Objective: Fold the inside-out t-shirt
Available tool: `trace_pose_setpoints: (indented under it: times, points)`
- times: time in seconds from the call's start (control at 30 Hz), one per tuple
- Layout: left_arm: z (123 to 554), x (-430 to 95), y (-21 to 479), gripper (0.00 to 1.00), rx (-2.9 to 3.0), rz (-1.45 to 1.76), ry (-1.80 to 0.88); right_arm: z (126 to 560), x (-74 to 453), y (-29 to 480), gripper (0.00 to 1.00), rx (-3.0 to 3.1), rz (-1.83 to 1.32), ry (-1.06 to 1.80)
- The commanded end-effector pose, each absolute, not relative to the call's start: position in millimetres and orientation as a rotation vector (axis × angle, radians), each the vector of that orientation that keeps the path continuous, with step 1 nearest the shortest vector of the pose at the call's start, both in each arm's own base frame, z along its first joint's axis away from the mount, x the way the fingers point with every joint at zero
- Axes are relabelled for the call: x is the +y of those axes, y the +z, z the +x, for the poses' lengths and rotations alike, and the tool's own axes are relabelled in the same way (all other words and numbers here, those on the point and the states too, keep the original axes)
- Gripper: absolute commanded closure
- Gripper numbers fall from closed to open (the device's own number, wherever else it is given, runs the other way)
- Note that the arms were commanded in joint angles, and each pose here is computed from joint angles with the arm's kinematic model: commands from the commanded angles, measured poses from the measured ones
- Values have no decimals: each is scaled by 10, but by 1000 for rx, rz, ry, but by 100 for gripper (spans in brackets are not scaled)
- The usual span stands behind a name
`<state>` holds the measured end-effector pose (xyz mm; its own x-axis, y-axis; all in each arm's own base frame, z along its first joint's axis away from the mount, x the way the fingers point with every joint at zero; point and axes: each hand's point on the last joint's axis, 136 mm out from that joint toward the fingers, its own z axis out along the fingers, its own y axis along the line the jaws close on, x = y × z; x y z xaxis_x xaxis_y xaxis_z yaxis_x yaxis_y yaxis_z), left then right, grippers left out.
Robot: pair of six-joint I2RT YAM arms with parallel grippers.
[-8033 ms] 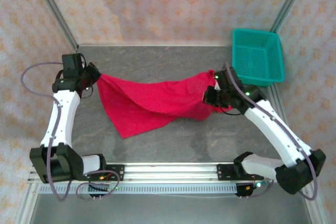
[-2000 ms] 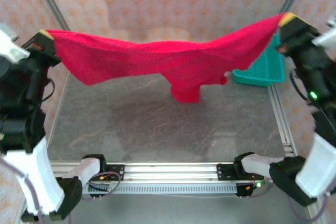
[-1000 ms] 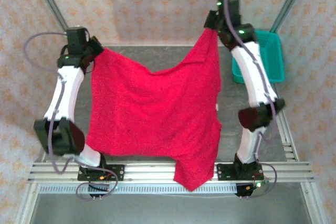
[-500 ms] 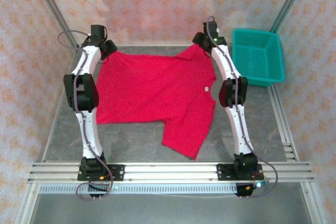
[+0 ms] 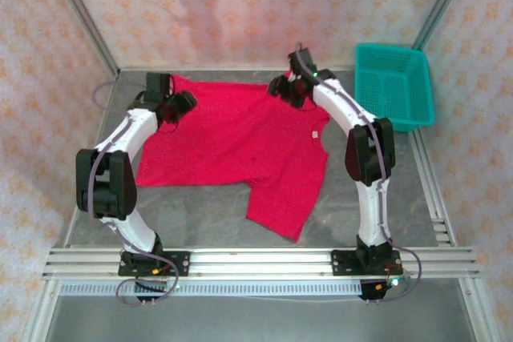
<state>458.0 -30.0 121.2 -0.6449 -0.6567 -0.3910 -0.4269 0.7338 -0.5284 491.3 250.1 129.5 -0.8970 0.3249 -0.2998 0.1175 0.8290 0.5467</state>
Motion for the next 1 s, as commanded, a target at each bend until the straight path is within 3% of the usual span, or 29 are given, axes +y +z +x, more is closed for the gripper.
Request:
trace_pose_setpoints:
  times: [0.0, 0.3, 0.5, 0.7, 0.8, 0.97]
  points:
    - [4453, -318, 882, 49, 2404, -864, -569, 4659, 2349, 901, 41, 2662, 473, 813]
    - [3751, -192, 295, 51, 2567, -947, -388, 3531, 1517, 93, 41, 2836, 684, 468]
    - [3277, -306, 525, 50, 2544, -912, -362, 3060, 1021, 258, 41, 2797, 728, 256]
    - [3204, -256, 1070, 49, 2445, -843, -330, 3248, 838, 931, 42, 2651, 656, 166]
    - [3358, -240, 1273, 49, 2376, -790, -334, 3594, 1155, 1195, 43, 2587, 565, 373]
    - [3697, -336, 1161, 50, 2398, -755, -376, 3884, 1954, 1068, 44, 2607, 538, 744]
